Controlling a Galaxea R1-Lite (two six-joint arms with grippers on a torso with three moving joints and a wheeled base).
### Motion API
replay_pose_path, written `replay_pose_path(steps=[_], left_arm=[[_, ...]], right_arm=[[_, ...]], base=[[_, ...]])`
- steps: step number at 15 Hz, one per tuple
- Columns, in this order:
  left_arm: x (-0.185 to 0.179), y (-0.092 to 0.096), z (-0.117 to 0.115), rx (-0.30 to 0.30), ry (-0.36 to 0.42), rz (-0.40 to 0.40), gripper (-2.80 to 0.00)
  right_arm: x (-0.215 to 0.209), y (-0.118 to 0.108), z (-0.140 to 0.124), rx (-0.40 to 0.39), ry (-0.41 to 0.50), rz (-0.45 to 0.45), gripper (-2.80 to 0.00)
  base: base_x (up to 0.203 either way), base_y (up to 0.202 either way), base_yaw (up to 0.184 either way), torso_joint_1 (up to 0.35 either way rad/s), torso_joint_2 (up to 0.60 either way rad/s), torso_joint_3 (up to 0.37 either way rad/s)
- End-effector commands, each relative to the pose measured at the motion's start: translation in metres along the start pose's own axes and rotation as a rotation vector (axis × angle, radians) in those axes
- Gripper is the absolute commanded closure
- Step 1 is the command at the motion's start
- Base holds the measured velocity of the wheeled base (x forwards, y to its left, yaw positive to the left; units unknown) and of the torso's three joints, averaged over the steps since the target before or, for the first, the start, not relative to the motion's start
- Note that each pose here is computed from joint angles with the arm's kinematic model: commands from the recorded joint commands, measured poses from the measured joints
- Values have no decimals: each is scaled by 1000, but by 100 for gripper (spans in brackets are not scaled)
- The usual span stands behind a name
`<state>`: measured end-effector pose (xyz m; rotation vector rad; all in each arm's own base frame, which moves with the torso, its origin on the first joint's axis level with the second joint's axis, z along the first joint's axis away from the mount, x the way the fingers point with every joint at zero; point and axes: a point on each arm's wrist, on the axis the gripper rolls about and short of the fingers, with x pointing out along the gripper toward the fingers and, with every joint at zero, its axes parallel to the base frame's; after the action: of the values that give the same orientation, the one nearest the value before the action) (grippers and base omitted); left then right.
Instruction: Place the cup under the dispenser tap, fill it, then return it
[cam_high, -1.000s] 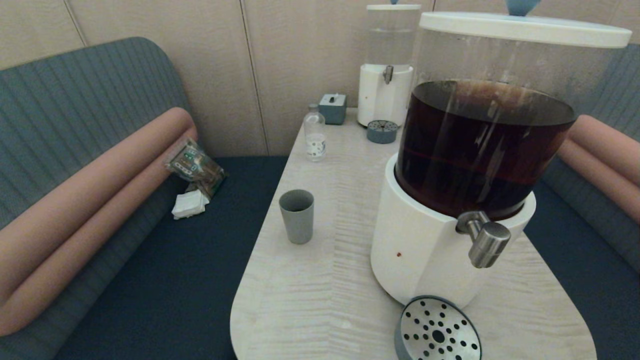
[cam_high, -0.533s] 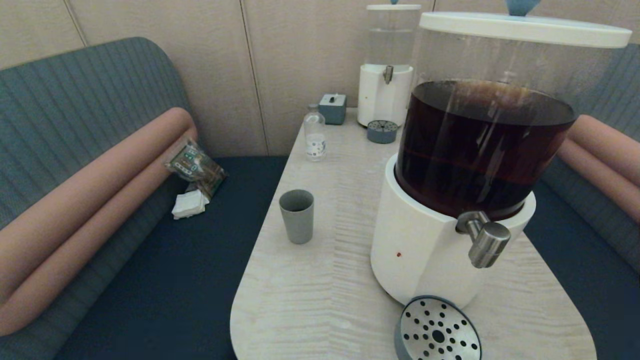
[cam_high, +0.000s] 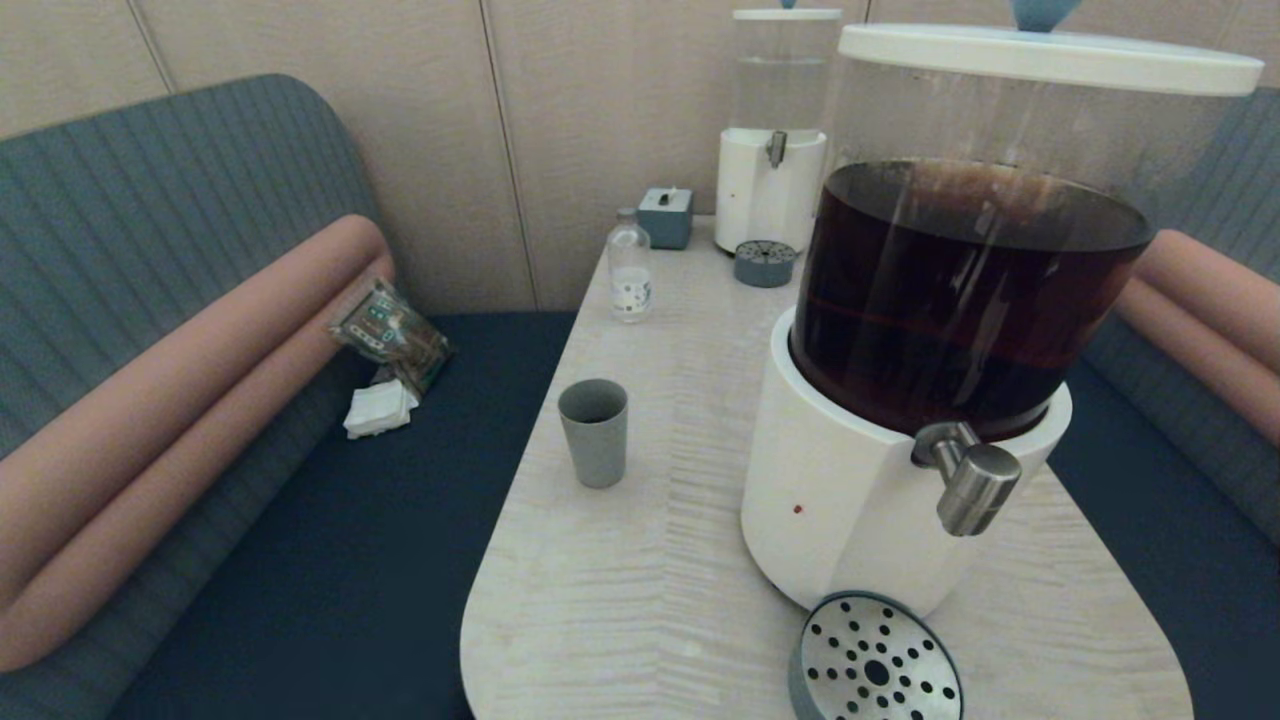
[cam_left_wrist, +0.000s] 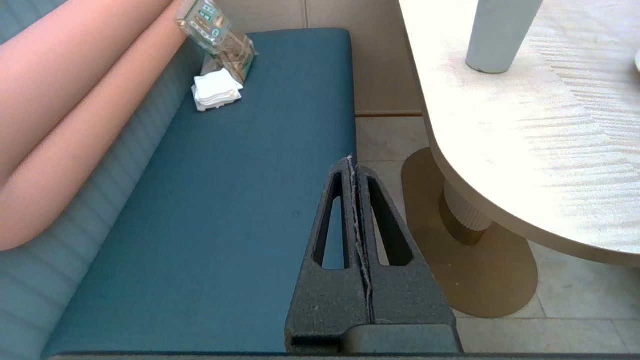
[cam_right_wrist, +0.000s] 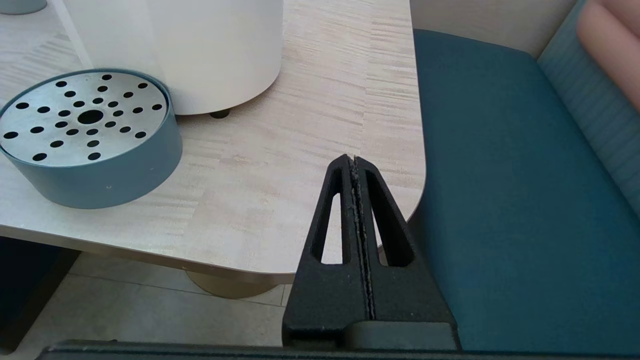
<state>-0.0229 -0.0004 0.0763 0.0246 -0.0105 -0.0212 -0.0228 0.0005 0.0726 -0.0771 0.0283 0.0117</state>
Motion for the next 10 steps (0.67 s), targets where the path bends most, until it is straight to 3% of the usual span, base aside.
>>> replay_pose_path(steps=[1, 10], left_arm=[[0, 0, 0, 0, -1, 0, 0], [0, 0, 0, 0, -1, 0, 0]], right_arm=[[0, 0, 0, 1, -3, 0, 0], [0, 0, 0, 27, -4, -4, 0]], base=[[0, 0, 0, 0, 0, 0], [0, 0, 0, 0, 0, 0]])
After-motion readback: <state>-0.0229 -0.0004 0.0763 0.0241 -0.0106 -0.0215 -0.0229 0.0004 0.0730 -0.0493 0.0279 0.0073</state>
